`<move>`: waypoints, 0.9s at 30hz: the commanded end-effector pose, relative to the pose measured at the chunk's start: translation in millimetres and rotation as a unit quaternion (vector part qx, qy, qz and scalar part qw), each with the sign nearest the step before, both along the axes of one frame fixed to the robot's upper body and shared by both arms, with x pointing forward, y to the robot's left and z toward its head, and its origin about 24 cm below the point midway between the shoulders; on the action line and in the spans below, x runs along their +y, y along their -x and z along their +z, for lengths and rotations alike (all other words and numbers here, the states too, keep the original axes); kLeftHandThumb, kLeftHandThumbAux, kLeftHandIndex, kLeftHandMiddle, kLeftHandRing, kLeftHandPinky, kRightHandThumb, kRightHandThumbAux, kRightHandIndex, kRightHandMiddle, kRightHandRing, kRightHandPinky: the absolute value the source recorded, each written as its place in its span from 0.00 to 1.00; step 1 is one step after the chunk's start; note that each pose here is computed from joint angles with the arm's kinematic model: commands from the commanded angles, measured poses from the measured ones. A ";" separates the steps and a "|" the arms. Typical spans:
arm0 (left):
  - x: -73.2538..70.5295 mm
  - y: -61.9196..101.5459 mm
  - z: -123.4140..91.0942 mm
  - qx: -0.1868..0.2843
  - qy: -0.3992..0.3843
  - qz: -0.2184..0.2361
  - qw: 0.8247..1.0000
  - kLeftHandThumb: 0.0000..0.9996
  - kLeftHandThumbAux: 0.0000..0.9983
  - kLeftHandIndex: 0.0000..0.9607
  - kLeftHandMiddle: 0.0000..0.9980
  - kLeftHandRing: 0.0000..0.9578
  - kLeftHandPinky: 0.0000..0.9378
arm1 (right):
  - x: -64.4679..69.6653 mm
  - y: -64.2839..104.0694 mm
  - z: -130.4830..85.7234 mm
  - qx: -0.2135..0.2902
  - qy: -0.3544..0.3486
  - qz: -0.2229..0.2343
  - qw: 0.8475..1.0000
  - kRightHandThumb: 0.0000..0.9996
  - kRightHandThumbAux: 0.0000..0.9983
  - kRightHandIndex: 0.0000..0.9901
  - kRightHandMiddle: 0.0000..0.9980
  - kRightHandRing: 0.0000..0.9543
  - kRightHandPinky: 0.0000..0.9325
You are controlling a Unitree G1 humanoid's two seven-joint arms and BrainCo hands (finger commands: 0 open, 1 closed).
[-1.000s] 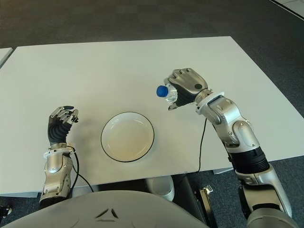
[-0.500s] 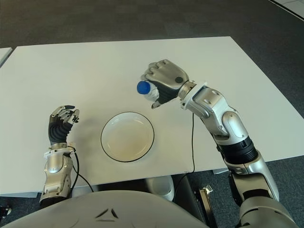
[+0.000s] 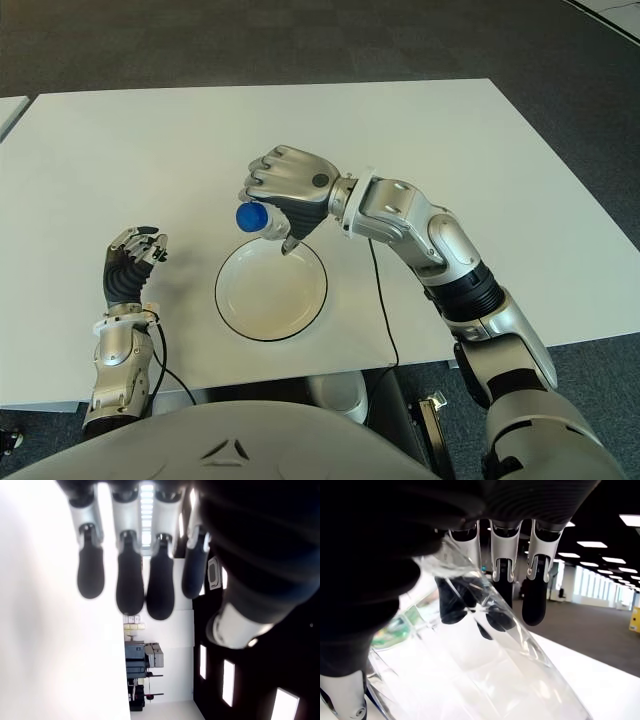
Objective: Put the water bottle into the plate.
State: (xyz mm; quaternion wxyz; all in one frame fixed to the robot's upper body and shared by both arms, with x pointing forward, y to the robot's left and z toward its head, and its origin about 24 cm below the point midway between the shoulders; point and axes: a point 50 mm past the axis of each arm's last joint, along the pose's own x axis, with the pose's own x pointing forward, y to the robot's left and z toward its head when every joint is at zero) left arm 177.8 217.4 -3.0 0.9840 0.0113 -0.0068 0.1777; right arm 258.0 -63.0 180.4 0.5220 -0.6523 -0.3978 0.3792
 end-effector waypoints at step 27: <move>6.5 8.3 2.2 0.019 0.009 0.010 1.000 0.71 0.71 0.45 0.63 0.63 0.64 | 30.2 9.6 -74.0 0.147 0.085 0.074 0.983 0.72 0.72 0.44 0.85 0.90 0.94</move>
